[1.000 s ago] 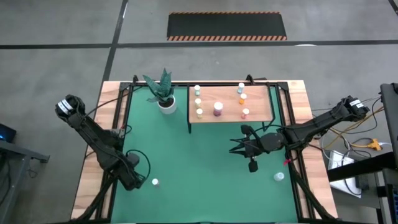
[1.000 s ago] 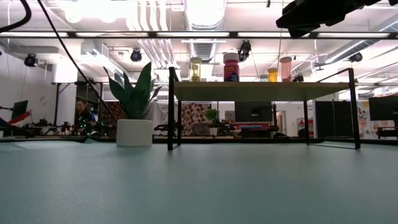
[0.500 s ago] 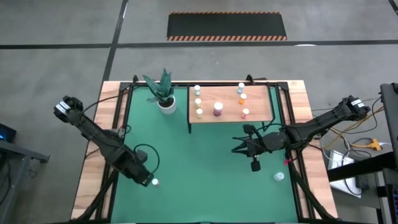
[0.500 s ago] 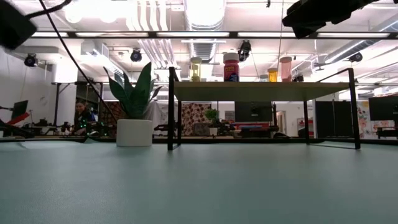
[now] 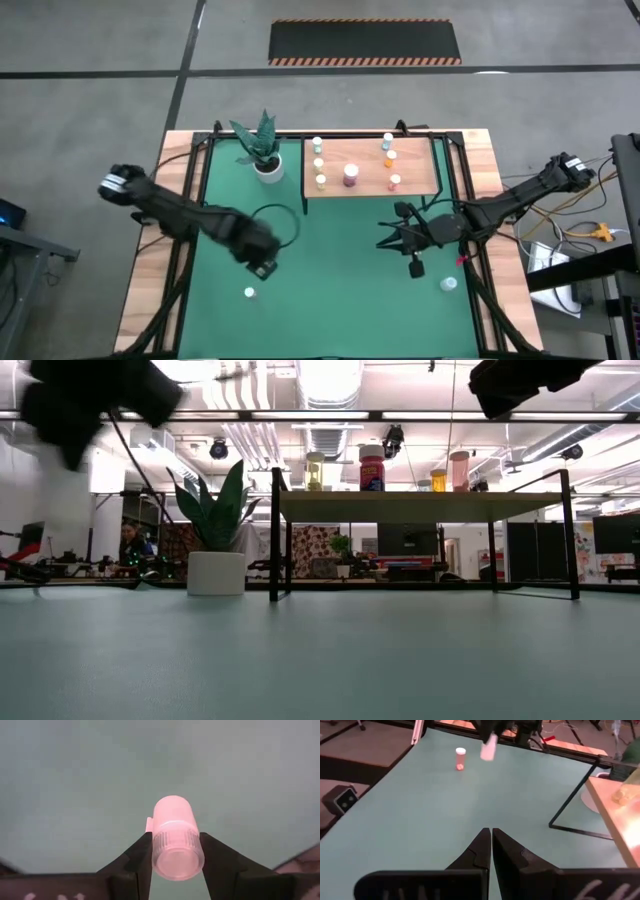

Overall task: Pick and place medicine bottles onto shelf by color
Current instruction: Put the left white pill bottle on the shelf

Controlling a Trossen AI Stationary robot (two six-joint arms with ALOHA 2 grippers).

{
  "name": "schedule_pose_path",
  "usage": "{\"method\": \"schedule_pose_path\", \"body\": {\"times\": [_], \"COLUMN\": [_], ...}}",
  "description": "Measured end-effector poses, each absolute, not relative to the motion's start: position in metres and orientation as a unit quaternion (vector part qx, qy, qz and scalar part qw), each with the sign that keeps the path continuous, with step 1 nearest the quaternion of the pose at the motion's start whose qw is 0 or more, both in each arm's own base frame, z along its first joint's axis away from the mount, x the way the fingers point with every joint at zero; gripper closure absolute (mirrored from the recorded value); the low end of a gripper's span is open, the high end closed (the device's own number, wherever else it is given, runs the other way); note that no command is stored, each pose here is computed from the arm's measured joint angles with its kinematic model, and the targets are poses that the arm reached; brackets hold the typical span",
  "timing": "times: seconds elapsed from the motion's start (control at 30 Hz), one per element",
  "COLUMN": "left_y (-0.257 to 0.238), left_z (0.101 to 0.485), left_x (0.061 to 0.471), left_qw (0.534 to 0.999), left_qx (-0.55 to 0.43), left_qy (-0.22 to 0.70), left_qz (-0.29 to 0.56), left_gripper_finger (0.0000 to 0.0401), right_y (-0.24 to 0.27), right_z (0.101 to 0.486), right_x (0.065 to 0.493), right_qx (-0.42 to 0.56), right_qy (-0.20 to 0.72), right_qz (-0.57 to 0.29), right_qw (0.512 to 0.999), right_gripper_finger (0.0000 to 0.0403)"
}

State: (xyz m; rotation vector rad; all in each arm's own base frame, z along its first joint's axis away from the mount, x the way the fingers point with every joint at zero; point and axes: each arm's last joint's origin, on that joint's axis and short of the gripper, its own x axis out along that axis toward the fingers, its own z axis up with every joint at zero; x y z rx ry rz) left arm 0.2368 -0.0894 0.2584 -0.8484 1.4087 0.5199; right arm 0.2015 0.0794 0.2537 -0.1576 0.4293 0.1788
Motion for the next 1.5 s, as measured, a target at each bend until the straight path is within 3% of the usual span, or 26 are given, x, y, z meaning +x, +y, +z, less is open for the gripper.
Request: {"method": "schedule_pose_path", "body": {"times": [0.3,0.57,1.03,1.37,1.5], "left_y": [-0.076,-0.082,-0.085,-0.084,-0.084], "left_z": [0.236,0.213,0.2,0.199,0.206], "left_x": [0.329,0.377,0.39,0.392,0.388], "left_qw": [0.704,0.717,0.742,0.753,0.75], "left_qx": [-0.217,-0.146,-0.127,-0.103,-0.1], "left_qy": [0.664,0.677,0.657,0.649,0.653], "left_qz": [0.127,0.078,0.048,0.034,0.033], "left_gripper_finger": [0.0287,0.0277,0.0264,0.0187,0.0175], "right_y": [0.087,0.091,0.092,0.096,0.101], "right_z": [0.255,0.254,0.253,0.238,0.227], "right_x": [0.193,0.191,0.192,0.202,0.213], "right_qx": [-0.05,-0.034,-0.02,-0.008,-0.007], "right_qy": [0.219,0.224,0.229,0.258,0.271], "right_qz": [0.104,0.11,0.106,0.082,0.073], "right_qw": [0.969,0.968,0.967,0.962,0.96], "right_gripper_finger": [0.0394,0.0394,0.0394,0.0394,0.0394]}}
